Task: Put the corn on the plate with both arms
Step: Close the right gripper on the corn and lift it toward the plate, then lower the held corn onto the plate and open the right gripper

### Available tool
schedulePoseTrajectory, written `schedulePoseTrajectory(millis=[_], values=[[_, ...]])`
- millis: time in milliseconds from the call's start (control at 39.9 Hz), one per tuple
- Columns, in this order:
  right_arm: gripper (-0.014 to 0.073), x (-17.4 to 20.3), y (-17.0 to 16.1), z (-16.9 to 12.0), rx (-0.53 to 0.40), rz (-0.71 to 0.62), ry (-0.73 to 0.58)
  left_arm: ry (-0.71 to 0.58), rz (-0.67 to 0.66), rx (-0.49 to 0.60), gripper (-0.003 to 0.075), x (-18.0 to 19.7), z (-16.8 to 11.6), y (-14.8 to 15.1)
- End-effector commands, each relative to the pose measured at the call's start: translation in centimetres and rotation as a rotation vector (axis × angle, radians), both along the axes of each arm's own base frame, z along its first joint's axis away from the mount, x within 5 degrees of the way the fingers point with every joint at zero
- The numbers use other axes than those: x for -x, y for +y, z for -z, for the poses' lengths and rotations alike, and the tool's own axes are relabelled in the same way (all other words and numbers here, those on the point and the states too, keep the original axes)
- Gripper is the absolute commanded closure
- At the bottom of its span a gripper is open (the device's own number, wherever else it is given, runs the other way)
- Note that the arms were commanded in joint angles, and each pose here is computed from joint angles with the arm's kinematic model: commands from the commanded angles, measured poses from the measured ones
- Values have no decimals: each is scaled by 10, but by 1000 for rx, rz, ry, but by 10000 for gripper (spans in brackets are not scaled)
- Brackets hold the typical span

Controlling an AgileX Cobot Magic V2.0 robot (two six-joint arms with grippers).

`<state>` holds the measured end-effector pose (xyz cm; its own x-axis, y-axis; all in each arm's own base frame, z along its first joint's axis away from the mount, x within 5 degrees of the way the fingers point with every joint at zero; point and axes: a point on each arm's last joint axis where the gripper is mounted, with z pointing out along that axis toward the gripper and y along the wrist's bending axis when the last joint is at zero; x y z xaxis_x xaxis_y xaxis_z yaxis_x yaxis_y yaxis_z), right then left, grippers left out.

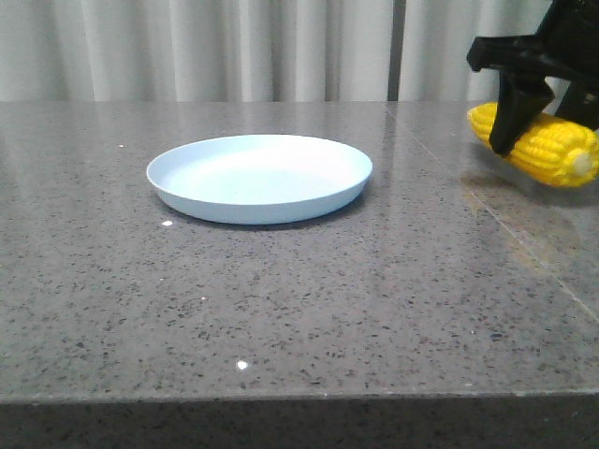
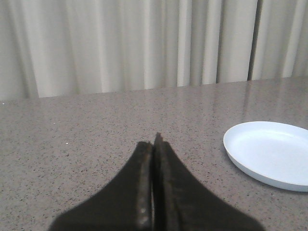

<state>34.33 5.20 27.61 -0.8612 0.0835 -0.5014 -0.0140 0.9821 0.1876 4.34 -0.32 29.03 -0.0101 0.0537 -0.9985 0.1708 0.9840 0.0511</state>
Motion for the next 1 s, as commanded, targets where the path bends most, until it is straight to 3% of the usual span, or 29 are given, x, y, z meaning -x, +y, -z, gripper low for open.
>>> schedulePoseTrajectory(millis=[0, 150, 350, 501, 601, 976], values=[[534, 11, 3, -55, -44, 11, -144, -91, 16, 23, 741, 2, -15, -1], [534, 14, 28, -86, -47, -42, -161, -91, 16, 23, 741, 2, -15, -1], [535, 21, 103, -101, -36, -156, -190, -91, 16, 23, 741, 2, -15, -1], [535, 23, 158, -88, -17, -183, -142, -91, 16, 23, 741, 2, -15, -1], [535, 21, 178, -81, -29, -152, -136, -91, 16, 23, 741, 2, -15, -1], [526, 6, 197, -43, -63, -83, -38, -91, 16, 23, 741, 2, -15, -1]])
